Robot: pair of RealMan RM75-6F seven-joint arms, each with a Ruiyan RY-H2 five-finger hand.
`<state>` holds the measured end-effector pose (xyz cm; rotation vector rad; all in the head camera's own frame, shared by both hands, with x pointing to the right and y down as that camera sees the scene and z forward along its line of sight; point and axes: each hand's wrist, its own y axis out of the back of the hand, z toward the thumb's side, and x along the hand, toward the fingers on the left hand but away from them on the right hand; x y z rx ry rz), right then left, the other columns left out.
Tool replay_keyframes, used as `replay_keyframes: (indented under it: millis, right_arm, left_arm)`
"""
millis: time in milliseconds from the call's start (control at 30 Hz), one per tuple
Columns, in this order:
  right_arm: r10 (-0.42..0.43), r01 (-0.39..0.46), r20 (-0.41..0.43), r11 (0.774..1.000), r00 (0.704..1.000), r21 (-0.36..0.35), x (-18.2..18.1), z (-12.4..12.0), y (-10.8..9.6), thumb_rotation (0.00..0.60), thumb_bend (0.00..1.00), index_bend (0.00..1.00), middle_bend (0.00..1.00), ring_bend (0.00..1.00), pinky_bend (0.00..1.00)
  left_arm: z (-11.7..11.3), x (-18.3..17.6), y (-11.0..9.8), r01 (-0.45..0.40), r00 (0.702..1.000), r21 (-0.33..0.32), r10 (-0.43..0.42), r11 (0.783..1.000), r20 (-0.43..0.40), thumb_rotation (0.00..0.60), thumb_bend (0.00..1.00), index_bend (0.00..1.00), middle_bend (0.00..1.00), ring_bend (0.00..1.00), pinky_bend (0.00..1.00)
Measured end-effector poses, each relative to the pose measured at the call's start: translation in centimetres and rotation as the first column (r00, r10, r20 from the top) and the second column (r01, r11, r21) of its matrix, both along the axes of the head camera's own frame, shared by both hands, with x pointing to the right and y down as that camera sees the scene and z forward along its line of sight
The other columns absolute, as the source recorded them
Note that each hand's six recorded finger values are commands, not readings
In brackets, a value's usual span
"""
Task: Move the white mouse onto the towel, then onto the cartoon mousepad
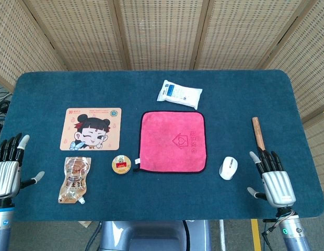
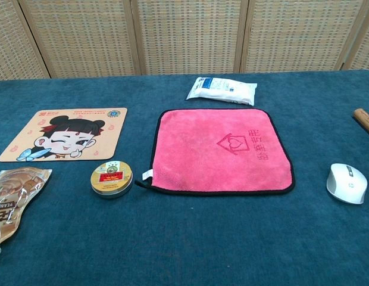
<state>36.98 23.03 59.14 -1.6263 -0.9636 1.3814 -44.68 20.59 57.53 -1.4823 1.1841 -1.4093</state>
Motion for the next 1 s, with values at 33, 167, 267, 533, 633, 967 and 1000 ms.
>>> replay_keyframes:
  millis: [33, 167, 267, 533, 633, 967, 1000]
  right_arm:
    - [-0.001, 0.001, 0.0, 1.0, 1.0, 0.0, -0.03, -0.01, 0.0, 0.6, 0.05, 0.0, 0.0, 0.0, 0.0]
    - [-0.001, 0.001, -0.001, 1.0, 1.0, -0.002, -0.03, 0.05, 0.05, 0.6, 0.05, 0.0, 0.0, 0.0, 0.0]
    - [0.0, 0.0, -0.003, 1.0, 1.0, -0.006, 0.03, 0.14, 0.06, 0.6, 0.05, 0.0, 0.0, 0.0, 0.0]
    - [-0.001, 0.001, -0.002, 1.0, 1.0, -0.004, 0.0, 0.11, 0.05, 0.6, 0.05, 0.0, 0.0, 0.0, 0.0]
    - [-0.002, 0.002, -0.003, 1.0, 1.0, -0.005, 0.0, 0.14, 0.08, 0.6, 0.05, 0.0, 0.0, 0.0, 0.0]
    - [-0.004, 0.004, -0.012, 1.0, 1.0, -0.02, 0.08, 0.64, 0.09, 0.6, 0.05, 0.0, 0.0, 0.0, 0.0]
    - [-0.006, 0.005, -0.012, 1.0, 1.0, -0.021, 0.04, 0.72, 0.09, 0.6, 0.05, 0.0, 0.0, 0.0, 0.0]
  left_arm:
    - [0.0, 0.01, 0.01, 0.0, 1.0, 0.0, 0.0, 1.0, 0.0, 0.6, 0.0, 0.0, 0.0, 0.0, 0.0]
    - [0.03, 0.04, 0.0, -0.002, 1.0, -0.001, 0.002, 1.0, 0.002, 0.6, 0.0, 0.0, 0.0, 0.0, 0.0]
    - [0.05, 0.05, 0.0, -0.001, 1.0, -0.001, 0.001, 1.0, 0.003, 0.6, 0.0, 0.0, 0.0, 0.0, 0.0]
    - [-0.07, 0.09, -0.09, -0.001, 1.0, 0.004, 0.001, 1.0, -0.003, 0.6, 0.0, 0.0, 0.0, 0.0, 0.0]
    - [0.0, 0.05, -0.08, 0.0, 1.0, 0.0, 0.0, 1.0, -0.003, 0.6, 0.0, 0.0, 0.0, 0.0, 0.0]
    - [0.12, 0.08, -0.15, 0.002, 1.0, -0.004, -0.002, 1.0, -0.001, 0.6, 0.0, 0.0, 0.0, 0.0, 0.0]
    - [0.11, 0.05, -0.15, 0.003, 1.0, -0.004, -0.003, 1.0, -0.002, 0.6, 0.0, 0.0, 0.0, 0.0, 0.0]
